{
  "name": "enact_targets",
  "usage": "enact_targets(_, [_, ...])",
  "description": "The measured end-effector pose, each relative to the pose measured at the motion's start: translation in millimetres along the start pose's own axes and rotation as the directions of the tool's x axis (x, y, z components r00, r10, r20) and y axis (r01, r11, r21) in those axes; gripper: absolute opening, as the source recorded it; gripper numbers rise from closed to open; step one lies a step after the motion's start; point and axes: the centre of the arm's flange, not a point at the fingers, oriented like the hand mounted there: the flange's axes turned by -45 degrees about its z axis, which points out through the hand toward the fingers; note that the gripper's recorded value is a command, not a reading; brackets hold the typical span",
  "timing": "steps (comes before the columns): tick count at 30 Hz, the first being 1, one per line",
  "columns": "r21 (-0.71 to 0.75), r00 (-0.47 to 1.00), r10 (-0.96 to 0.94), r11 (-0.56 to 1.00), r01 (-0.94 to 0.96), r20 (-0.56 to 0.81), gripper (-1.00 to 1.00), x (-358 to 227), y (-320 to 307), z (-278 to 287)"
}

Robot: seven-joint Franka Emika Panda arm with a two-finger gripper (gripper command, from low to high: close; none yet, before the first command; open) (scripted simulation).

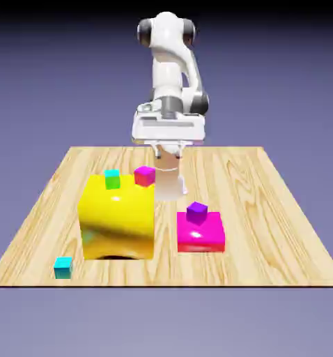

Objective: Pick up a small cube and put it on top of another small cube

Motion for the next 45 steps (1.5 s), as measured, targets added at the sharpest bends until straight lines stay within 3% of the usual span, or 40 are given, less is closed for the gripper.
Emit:
enact_targets(10, [-0.031,0.944,-0.022,0.999,0.034,0.328,0.0,49,60,89])
enact_targets(21, [-0.032,0.757,-0.022,0.998,0.056,0.653,0.0,55,146,192])
enact_targets(33, [-0.003,0.428,-0.015,0.999,0.041,0.904,0.0,5,242,292])
enact_targets(45, [0.029,0.059,-0.028,0.999,-0.025,0.998,0.0,-84,311,359])
